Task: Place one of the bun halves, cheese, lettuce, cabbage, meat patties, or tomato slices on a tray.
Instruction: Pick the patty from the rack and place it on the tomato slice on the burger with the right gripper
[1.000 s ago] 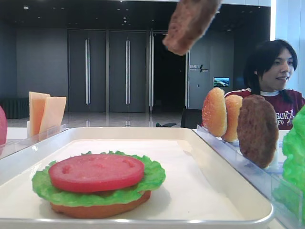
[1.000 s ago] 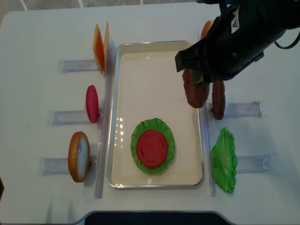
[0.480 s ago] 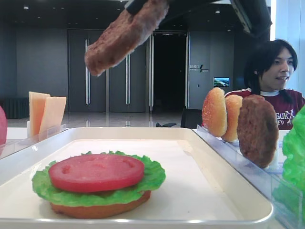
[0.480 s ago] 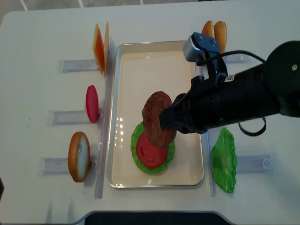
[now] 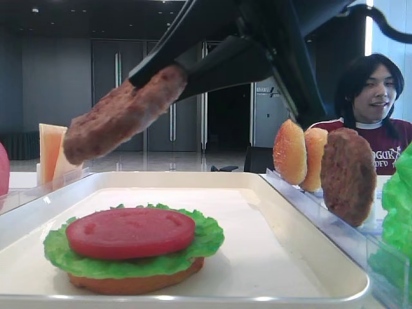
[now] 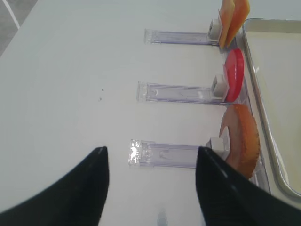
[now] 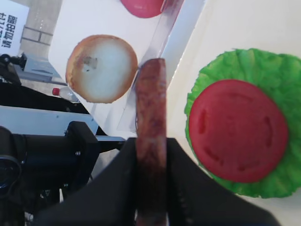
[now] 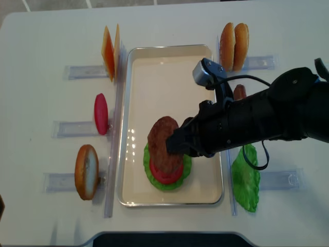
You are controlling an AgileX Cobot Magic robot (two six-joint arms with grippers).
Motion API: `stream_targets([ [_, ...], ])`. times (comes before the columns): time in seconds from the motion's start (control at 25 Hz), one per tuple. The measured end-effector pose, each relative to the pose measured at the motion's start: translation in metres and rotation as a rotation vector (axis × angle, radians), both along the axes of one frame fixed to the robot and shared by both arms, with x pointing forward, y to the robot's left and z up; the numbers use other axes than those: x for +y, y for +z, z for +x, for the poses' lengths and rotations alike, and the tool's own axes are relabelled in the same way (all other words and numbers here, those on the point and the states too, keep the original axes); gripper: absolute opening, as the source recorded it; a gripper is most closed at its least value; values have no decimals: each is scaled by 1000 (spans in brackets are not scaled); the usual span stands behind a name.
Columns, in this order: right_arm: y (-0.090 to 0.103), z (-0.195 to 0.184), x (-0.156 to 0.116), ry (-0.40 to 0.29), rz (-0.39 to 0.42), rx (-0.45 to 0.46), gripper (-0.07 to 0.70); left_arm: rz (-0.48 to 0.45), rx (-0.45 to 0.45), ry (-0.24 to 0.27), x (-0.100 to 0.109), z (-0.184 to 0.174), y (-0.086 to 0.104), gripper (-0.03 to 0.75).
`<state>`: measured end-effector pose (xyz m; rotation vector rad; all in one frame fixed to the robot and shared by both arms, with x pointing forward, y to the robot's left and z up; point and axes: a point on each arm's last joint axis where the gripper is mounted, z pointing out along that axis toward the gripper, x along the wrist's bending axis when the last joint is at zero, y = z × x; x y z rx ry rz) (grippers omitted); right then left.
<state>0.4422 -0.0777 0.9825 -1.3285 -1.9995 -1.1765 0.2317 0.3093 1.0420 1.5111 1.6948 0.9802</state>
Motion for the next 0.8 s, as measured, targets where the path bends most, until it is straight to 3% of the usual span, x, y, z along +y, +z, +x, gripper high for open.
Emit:
stream_targets([
  [0.2,-15,4,9,32,63,37,136,0,0,0,0,0,0,451],
  [0.52,-35,14,7,12,57,71,136,-1,0,1,0,0,0,451],
  [0.8,-38,22,0,-9,56,60,136,-2,0,1,0,0,0,451],
])
